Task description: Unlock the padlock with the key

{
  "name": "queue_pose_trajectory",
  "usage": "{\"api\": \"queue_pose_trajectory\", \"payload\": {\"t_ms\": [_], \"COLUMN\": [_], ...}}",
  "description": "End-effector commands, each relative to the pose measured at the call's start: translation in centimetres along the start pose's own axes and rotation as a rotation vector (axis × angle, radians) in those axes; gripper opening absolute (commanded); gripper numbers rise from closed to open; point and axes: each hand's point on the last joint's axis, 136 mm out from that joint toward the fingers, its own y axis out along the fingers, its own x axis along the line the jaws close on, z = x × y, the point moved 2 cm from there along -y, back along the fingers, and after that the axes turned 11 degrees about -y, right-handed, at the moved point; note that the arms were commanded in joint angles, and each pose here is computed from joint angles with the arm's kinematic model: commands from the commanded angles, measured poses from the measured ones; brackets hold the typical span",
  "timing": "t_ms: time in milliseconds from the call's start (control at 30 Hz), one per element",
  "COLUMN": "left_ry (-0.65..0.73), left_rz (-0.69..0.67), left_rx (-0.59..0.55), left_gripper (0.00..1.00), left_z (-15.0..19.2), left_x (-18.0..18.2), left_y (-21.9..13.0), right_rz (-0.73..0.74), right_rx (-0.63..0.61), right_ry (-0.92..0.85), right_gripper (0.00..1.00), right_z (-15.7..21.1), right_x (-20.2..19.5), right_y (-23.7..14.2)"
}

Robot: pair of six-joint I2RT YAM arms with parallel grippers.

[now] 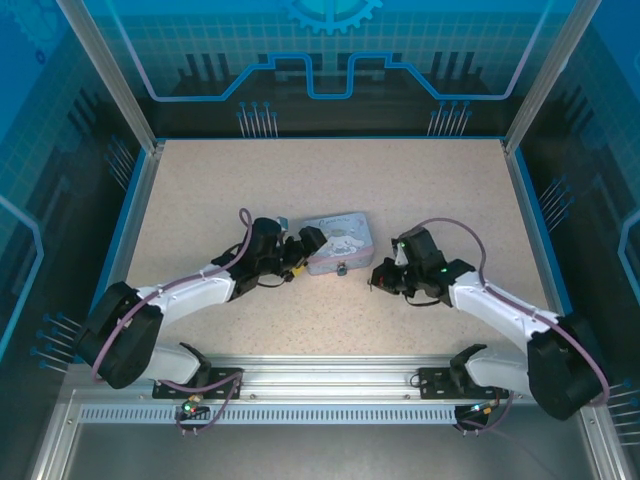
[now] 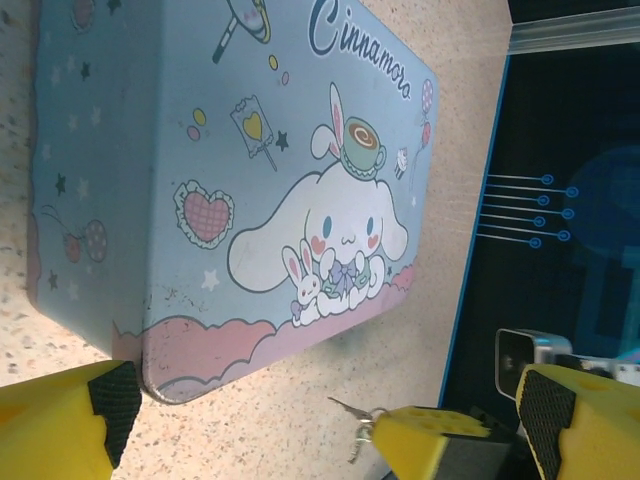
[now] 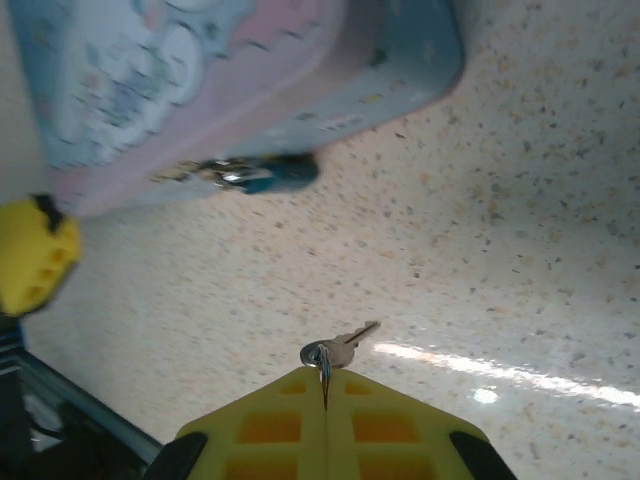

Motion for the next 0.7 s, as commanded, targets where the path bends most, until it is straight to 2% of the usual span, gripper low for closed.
{"api": "queue_pose_trajectory", "payload": {"t_ms": [0, 100, 200, 367, 500, 667], "left_ry": [-0.031, -0.068, -0.092, -0.081, -0.075, -0.077], "left_rz": [0.113, 0.147, 0.163, 0.198, 0.233, 0.298], "left_rx": [0.04, 0.019, -0.051, -0.125, -0.108, -0.05], "left_gripper": [0.97, 0.94, 0.94, 0.93, 0.91, 0.78], "left_z": [1.2, 1.2, 0.7, 0.2, 0.5, 1.2], "left_x": [-2.6, -3.7, -4.2, -5.5, -6.5, -7.7], "left_y": [-0.2, -0.5, -1.6, -3.4, -3.3, -2.1], "right_rz": [-0.049, -0.082, -0.114, -0.155, -0.188, -0.211], "right_rx": [-0.032, -0.081, -0.141, -0.204, -0.241, -0.296], "right_ry": [0.113, 0.156, 0.192, 0.27, 0.368, 0.48], "right_gripper": [0.0, 0.0, 0.0, 0.0, 0.0, 0.0], "right_z": [-1.1, -2.1, -3.7, -6.1, -8.0, -10.2], "right_x": [1.4, 2.2, 3.1, 4.4, 5.0, 5.6], "right_y": [-2.0, -3.2, -4.2, -4.5, -3.7, -2.8]}}
